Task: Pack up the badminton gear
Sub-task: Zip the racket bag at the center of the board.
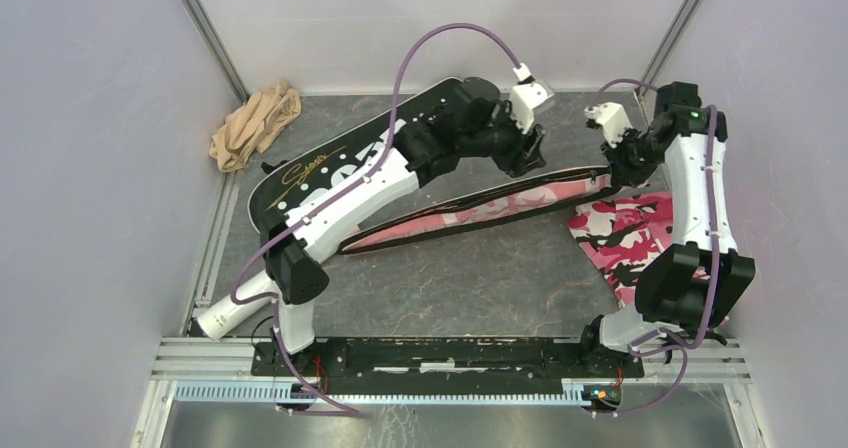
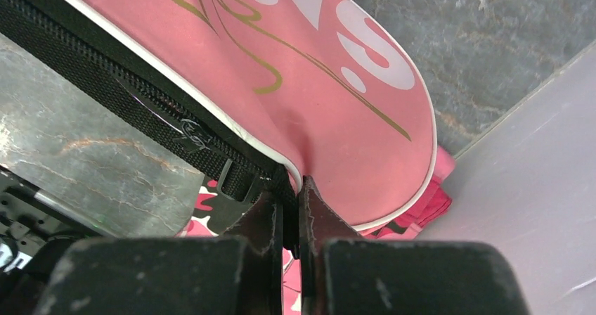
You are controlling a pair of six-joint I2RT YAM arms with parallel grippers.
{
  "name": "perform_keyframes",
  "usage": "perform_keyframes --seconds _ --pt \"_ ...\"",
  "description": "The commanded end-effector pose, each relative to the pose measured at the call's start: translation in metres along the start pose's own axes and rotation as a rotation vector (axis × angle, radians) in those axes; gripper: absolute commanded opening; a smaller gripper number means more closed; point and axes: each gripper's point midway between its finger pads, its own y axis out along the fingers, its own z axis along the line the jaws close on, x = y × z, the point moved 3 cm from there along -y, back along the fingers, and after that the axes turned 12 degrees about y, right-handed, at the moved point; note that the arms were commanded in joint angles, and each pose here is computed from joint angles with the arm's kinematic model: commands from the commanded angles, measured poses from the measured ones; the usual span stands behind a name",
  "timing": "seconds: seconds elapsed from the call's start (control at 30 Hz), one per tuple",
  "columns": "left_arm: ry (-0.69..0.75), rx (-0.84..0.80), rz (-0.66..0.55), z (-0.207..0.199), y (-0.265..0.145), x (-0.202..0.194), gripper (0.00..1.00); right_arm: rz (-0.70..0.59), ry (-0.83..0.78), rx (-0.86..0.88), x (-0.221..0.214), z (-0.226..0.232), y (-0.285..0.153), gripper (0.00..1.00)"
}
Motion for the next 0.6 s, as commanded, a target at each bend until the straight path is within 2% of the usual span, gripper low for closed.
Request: perform_keyframes --seconds 0.0,0.4,0.57 --pt "-0.068 0.049 -0.061 -0.022 0.021 0.032 0.53 -0.135 0.212 0.059 0.006 0.004 -0.016 0.00" --pt "-0.188 0.062 -0.050 -0.075 0.087 0.023 0.50 -0.149 0.262 0.132 -0.004 0.027 -0.011 0.00" --pt "-0.260 0.052 -0.047 -0.082 0.111 0.013 0.43 -0.151 0.260 0.132 -0.003 0.027 -0.011 0.00"
